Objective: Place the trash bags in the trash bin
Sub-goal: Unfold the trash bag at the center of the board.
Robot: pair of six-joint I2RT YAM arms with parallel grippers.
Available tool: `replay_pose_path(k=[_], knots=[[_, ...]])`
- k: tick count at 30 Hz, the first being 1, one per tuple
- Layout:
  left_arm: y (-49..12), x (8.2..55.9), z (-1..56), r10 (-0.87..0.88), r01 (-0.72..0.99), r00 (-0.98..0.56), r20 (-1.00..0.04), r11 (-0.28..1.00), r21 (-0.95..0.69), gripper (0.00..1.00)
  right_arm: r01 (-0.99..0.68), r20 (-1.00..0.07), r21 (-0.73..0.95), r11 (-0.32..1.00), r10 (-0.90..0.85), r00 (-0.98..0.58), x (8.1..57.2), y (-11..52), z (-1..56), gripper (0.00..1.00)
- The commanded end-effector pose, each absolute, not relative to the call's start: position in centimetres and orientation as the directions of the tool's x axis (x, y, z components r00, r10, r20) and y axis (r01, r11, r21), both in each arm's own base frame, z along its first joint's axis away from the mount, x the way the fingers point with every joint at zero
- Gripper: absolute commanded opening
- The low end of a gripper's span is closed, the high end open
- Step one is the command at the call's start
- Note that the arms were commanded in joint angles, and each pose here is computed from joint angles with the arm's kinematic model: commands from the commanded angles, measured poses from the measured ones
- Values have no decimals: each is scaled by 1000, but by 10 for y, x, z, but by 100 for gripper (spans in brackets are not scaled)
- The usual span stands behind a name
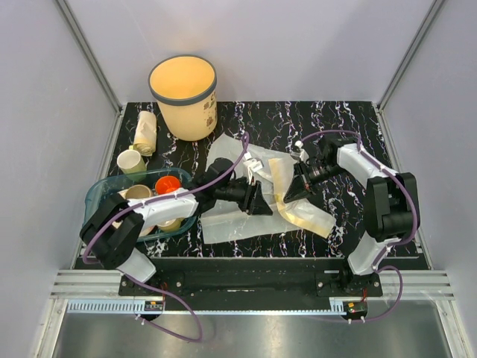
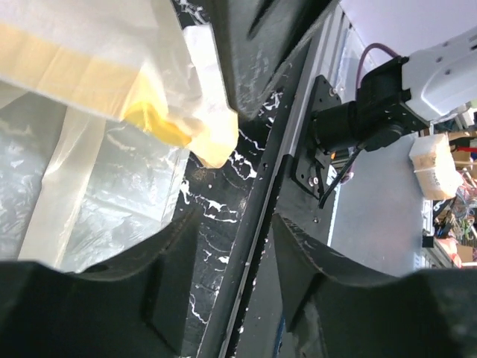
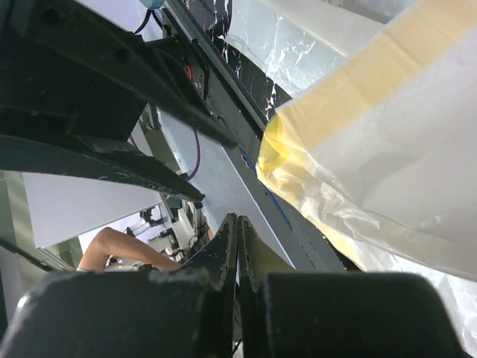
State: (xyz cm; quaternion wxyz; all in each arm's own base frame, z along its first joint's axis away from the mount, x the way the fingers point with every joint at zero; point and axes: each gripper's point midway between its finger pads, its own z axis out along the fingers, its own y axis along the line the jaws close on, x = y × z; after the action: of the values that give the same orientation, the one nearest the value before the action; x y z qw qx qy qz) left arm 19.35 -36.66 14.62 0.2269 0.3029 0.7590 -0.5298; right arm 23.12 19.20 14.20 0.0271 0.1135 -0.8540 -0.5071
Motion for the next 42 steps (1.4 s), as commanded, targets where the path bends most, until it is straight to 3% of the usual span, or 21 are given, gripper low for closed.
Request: replay_pose_path(k=[1,10,12,13,16,17,20,26,34,38,42], knots=[[-366,209,148,144,681,-725,-674,298,-668,54,-247,-157,851,463,-225,-962,236,189,153,0],[-390,241,157,-42,482,-866,-499,203,-853,64,-284,-200,803,524,-213,-956,244,173,155,0],[-392,241,150,-50,450,-882,-469,206,-869,64,-292,-208,797,528,-214,-955,245,172,158,7],[-392,240,147,-49,442,-886,-460,207,-873,61,-305,-220,793,527,-220,-950,245,171,159,21],[-397,242,149,-67,425,-896,-439,162,-891,45,-326,-239,774,544,-225,-945,247,169,156,44],[-400,244,152,-74,428,-894,-441,147,-892,29,-330,-244,771,545,-226,-943,247,170,156,48],[-408,246,161,-80,426,-897,-435,112,-898,13,-328,-234,761,559,-235,-943,245,171,149,57],[-407,245,160,-88,391,-911,-402,117,-913,0,-349,-248,750,562,-251,-936,244,177,134,56],[-404,242,157,-83,384,-915,-395,127,-915,0,-369,-255,742,560,-273,-928,242,189,121,56],[-406,239,154,-73,368,-923,-379,130,-921,0,-368,-259,731,575,-265,-929,245,197,119,61],[-406,238,149,-78,320,-940,-334,145,-936,0,-393,-307,726,564,-246,-919,248,202,124,59]])
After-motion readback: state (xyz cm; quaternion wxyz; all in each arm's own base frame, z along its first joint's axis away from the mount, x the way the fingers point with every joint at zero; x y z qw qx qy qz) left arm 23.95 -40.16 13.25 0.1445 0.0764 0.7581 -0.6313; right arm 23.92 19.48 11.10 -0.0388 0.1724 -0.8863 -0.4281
